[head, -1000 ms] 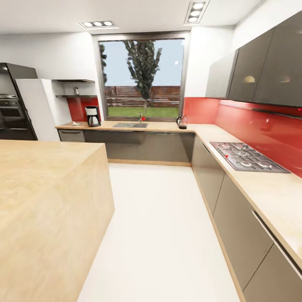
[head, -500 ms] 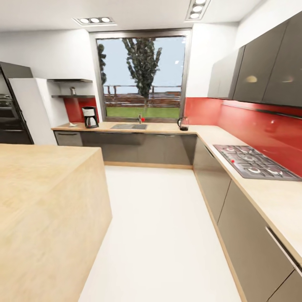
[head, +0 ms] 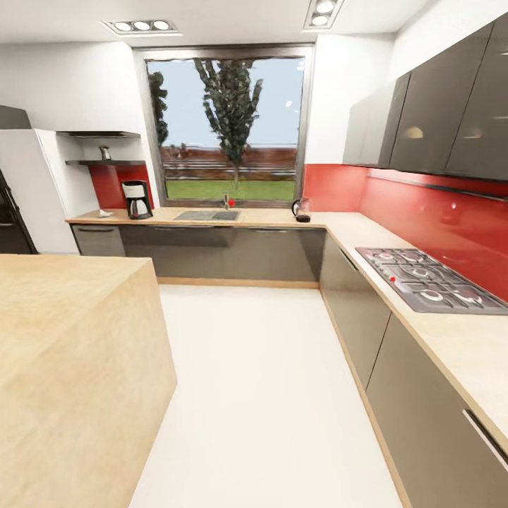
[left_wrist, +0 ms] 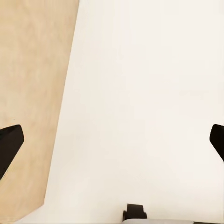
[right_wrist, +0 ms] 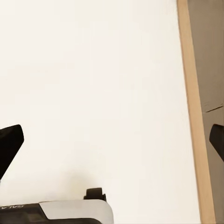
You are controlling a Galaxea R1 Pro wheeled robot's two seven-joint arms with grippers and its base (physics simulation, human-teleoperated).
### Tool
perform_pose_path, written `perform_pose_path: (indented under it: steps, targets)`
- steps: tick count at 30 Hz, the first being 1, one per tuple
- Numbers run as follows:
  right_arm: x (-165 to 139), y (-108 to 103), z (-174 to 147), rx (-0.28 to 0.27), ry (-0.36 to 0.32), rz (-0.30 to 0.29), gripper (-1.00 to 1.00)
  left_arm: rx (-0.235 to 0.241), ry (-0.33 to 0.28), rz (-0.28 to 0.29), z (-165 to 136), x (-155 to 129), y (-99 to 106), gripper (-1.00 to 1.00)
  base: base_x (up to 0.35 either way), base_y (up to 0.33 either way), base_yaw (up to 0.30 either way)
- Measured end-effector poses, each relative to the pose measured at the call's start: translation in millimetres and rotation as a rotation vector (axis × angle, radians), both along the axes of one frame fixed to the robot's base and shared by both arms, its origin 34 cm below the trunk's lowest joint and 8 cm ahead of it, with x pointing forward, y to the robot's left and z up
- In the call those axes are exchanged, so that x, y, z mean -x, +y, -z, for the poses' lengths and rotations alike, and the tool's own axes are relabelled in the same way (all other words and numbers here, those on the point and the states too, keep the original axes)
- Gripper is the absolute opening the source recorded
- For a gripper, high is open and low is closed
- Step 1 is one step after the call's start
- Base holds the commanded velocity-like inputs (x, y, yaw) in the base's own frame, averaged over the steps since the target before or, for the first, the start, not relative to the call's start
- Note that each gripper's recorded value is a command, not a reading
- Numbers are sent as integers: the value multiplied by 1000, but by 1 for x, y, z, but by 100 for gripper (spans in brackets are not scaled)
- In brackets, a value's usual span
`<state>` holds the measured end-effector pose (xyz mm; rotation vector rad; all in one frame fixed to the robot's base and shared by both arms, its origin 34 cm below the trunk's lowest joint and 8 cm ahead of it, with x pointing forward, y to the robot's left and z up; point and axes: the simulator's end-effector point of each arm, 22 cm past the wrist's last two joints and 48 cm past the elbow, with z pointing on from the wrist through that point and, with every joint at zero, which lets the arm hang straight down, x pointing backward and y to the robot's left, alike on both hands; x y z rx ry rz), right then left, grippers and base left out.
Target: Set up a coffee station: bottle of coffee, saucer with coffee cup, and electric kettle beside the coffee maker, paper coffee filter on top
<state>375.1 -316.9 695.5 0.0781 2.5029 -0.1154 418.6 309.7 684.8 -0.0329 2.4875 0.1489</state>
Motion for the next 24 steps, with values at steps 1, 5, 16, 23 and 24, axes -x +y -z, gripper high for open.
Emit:
perform_pose_path:
  steps: [1,5,16,23,24]
  targets:
    - [0,0,0,0,0,0,100,0,0,0,0,0,0,100,338,0,0]
    - [0,0,0,0,0,0,100,-1,0,-1,0,0,0,100,338,0,0]
    - [0,0,0,1,1,-1,100,-1,0,-1,0,0,0,100,338,0,0]
    - [0,0,0,1,1,-1,100,-2,0,-2,0,0,1,100,338,0,0]
    - [0,0,0,1,1,-1,100,-2,0,-2,0,0,1,100,338,0,0]
